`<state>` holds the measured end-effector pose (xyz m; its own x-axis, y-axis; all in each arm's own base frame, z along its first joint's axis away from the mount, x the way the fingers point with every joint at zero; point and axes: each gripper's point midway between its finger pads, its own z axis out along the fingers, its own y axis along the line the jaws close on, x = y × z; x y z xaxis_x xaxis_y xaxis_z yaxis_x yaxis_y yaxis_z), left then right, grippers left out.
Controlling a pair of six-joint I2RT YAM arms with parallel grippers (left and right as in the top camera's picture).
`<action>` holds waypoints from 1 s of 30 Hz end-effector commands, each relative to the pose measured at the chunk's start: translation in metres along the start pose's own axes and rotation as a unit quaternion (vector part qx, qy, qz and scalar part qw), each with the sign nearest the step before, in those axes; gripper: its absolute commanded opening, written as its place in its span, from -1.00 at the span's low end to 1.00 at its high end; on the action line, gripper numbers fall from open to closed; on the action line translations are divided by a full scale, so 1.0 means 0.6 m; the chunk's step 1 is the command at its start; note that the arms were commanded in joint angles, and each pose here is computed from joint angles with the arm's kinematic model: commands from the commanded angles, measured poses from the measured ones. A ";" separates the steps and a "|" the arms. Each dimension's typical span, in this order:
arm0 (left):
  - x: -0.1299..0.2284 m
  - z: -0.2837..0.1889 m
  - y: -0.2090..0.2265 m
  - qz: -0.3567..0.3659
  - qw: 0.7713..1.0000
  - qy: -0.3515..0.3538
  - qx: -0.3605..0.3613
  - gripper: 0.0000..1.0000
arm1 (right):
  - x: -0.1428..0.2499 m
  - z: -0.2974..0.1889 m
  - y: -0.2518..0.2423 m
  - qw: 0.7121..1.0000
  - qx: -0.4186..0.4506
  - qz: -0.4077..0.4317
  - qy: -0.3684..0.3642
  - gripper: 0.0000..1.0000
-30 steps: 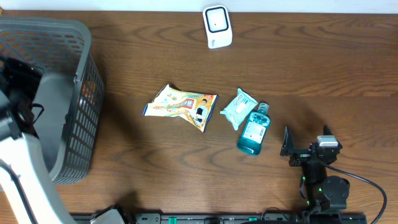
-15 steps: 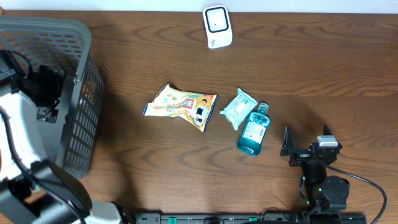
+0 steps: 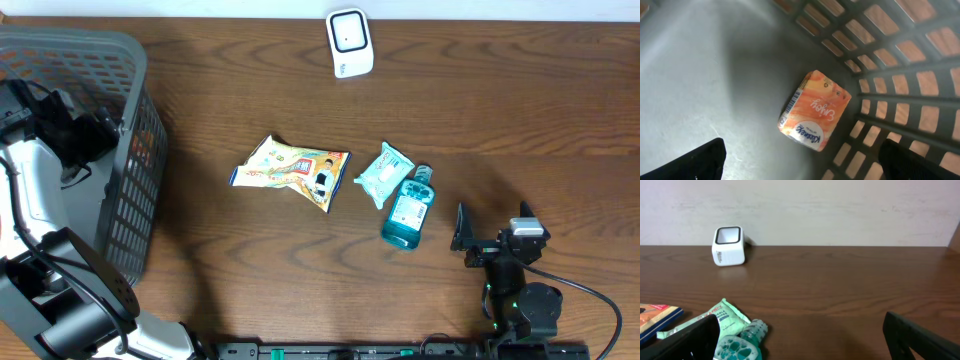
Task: Scan the item barcode
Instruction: 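Move the left gripper into the basket and grasp the orange tissue box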
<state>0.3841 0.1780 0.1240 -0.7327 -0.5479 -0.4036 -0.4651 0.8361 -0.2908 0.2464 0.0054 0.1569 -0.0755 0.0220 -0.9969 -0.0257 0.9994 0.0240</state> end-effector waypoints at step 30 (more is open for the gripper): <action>0.030 0.151 0.029 0.171 0.983 0.060 0.028 -0.85 | 0.001 0.000 -0.003 1.000 0.005 0.007 0.000 0.98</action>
<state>0.4112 0.1661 0.0349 -0.9021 -0.1308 -0.4113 -0.0419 0.9750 -0.2182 0.2464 0.0054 0.1569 -0.0755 0.0220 -0.9969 -0.0257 0.9994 0.0240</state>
